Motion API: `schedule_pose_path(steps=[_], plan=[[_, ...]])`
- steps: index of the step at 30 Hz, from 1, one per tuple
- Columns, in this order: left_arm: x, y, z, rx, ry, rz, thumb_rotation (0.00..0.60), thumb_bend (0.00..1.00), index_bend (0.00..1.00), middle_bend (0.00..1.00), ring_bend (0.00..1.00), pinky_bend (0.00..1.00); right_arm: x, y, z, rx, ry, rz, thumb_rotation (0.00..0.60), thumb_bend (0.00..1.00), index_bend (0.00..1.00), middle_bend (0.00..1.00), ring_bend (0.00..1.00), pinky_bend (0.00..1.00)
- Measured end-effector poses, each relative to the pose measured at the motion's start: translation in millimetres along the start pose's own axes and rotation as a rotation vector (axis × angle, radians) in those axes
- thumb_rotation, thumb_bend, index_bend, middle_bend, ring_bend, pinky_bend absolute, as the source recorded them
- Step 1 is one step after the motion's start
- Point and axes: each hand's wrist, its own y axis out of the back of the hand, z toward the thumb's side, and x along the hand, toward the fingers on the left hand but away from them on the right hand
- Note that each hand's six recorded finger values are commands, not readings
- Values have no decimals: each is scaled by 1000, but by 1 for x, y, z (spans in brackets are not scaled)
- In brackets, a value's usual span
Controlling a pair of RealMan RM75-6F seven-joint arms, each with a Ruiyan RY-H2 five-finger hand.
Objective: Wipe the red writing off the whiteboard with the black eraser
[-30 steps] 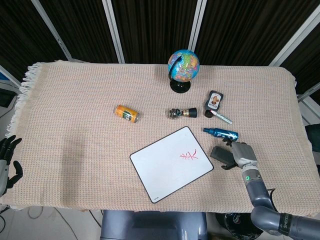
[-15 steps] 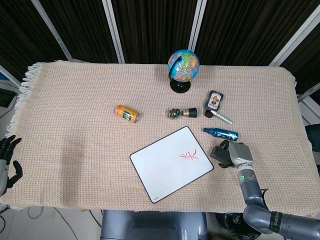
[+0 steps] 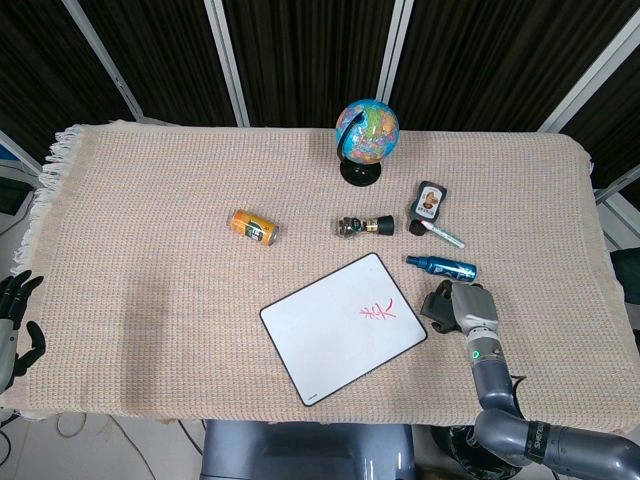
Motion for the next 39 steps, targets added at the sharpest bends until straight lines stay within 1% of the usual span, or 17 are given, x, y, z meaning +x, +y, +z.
schedule_pose_path(steps=[23, 32, 39], plan=[[0, -1, 0, 7, 6, -8, 600, 740, 117, 45, 0, 0, 0, 4, -2, 29, -14, 6, 600, 290, 408, 415, 383, 209], [1, -1, 0, 8, 7, -7, 600, 740, 117, 45, 0, 0, 0, 3, -4, 42, -21, 16, 600, 352, 448, 443, 399, 210], [1, -1, -1, 9, 9, -7, 600, 740, 118, 45, 0, 0, -1, 3, -3, 34, -20, 16, 600, 386, 493, 484, 440, 228]])
